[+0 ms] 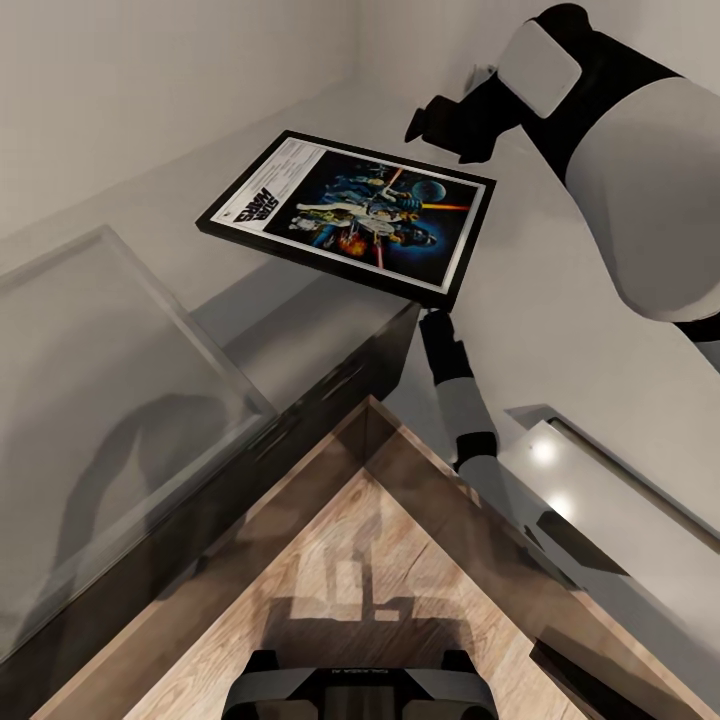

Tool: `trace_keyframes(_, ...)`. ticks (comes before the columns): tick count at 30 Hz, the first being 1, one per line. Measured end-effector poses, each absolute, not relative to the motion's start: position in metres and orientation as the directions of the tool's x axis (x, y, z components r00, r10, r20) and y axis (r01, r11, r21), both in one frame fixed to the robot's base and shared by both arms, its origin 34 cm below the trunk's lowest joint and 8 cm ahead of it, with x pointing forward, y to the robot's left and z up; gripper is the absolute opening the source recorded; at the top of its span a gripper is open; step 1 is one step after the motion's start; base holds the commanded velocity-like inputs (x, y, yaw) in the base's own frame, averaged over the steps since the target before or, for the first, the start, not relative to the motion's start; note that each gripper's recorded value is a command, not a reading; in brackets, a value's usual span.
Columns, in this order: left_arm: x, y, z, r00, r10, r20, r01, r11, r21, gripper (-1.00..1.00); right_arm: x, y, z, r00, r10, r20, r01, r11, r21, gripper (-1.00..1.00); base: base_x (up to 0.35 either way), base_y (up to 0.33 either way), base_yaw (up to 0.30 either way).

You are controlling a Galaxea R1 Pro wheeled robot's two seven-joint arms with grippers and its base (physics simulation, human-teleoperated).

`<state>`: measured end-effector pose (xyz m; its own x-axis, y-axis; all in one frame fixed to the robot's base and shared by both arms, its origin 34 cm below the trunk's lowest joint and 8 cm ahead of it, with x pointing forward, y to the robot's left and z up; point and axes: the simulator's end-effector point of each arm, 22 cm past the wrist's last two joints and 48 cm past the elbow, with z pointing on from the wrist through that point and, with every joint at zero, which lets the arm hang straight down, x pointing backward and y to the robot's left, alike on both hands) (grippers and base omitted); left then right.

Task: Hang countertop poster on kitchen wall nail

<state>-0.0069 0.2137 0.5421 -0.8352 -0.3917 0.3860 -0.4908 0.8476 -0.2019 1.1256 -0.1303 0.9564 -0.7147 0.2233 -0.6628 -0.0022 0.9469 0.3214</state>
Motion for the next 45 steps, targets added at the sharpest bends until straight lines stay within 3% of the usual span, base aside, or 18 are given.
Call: trace_keyframes(45,-0.0067,0.2140,0.5422,-0.835,-0.391,0.386,-0.491,0.847,-0.203,1.00,1.1264,-0.1302,0.9573,-0.711,0.226,-0.665,-0.004,0.946,0.325,1.00,0.026,0.000,0.000)
